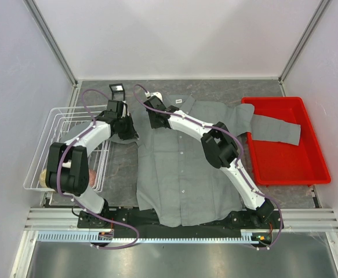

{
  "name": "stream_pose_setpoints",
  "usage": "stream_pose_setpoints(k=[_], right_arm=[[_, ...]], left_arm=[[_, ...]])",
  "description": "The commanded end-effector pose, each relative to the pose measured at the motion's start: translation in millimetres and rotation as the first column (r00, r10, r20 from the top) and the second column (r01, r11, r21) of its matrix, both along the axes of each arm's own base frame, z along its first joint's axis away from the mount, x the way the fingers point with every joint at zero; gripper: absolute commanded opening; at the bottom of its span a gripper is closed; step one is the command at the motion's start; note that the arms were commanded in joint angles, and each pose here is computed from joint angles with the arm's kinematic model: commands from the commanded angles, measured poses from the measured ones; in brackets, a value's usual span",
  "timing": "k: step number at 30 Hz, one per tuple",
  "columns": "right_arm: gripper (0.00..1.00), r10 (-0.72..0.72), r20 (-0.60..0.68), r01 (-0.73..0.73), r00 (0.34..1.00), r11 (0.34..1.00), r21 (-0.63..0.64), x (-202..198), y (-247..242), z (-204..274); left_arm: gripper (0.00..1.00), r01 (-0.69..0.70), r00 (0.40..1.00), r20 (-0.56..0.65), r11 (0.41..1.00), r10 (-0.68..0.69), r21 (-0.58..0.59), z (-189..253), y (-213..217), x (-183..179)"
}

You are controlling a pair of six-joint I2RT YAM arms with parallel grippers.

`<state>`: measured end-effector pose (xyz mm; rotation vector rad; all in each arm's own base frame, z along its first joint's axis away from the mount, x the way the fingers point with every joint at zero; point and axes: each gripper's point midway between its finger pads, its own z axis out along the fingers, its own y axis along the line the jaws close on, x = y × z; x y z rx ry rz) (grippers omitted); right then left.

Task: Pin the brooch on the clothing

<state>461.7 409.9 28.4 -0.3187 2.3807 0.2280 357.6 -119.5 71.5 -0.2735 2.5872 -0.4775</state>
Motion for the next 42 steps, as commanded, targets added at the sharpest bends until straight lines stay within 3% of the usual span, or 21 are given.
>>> stream_pose_setpoints(k=[1, 3, 4, 5, 8, 17, 26, 42], right_arm=[[0.22, -0.004, -0.066, 0.0, 0.998, 0.998, -0.066, -14.5, -9.7, -42.6], [0.13, -0.003, -0.092, -0.006, 0.996, 0.995, -0.1, -19.3, -16.5, -55.2], [0.02, -0.003, -0.102, -0.008, 0.995, 0.994, -0.108, -21.2, -19.3, -58.8], [0.0, -0.004, -0.104, -0.007, 0.995, 0.994, -0.105, -21.4, -19.9, -57.5], [0.0, 0.015, -0.085, -0.02, 0.996, 0.998, -0.059, -14.2, -13.6, -36.8], [0.0, 0.115, 0.04, -0.121, 0.993, 0.957, 0.265, -0.5, 23.3, 78.4], [0.0, 0.12, -0.024, -0.102, 0.992, 0.918, 0.382, -14.3, 22.5, 91.9], [0.0, 0.117, -0.045, -0.089, 0.992, 0.911, 0.403, -20.4, 17.0, 92.8]], left_arm=[[0.02, -0.035, 0.998, 0.047, 0.999, 0.035, -0.002, 8.6, 0.1, 21.3], [0.02, -0.032, 0.999, 0.044, 0.999, 0.032, -0.006, 7.7, -1.7, 23.0], [0.02, -0.029, 0.998, 0.047, 1.0, 0.029, -0.006, 7.9, -2.6, 25.1], [0.02, -0.028, 0.998, 0.048, 1.0, 0.028, -0.005, 7.8, -2.7, 25.5], [0.02, -0.015, 0.998, 0.063, 1.0, 0.016, -0.008, 10.2, -4.6, 28.4], [0.02, 0.052, 0.99, 0.133, 0.998, -0.047, -0.032, 19.2, -21.7, 40.0], [0.02, 0.1, 0.981, 0.172, 0.993, -0.088, -0.063, 21.2, -34.6, 53.0], [0.02, 0.099, 0.982, 0.166, 0.994, -0.091, -0.037, 10.9, -36.5, 58.8]])
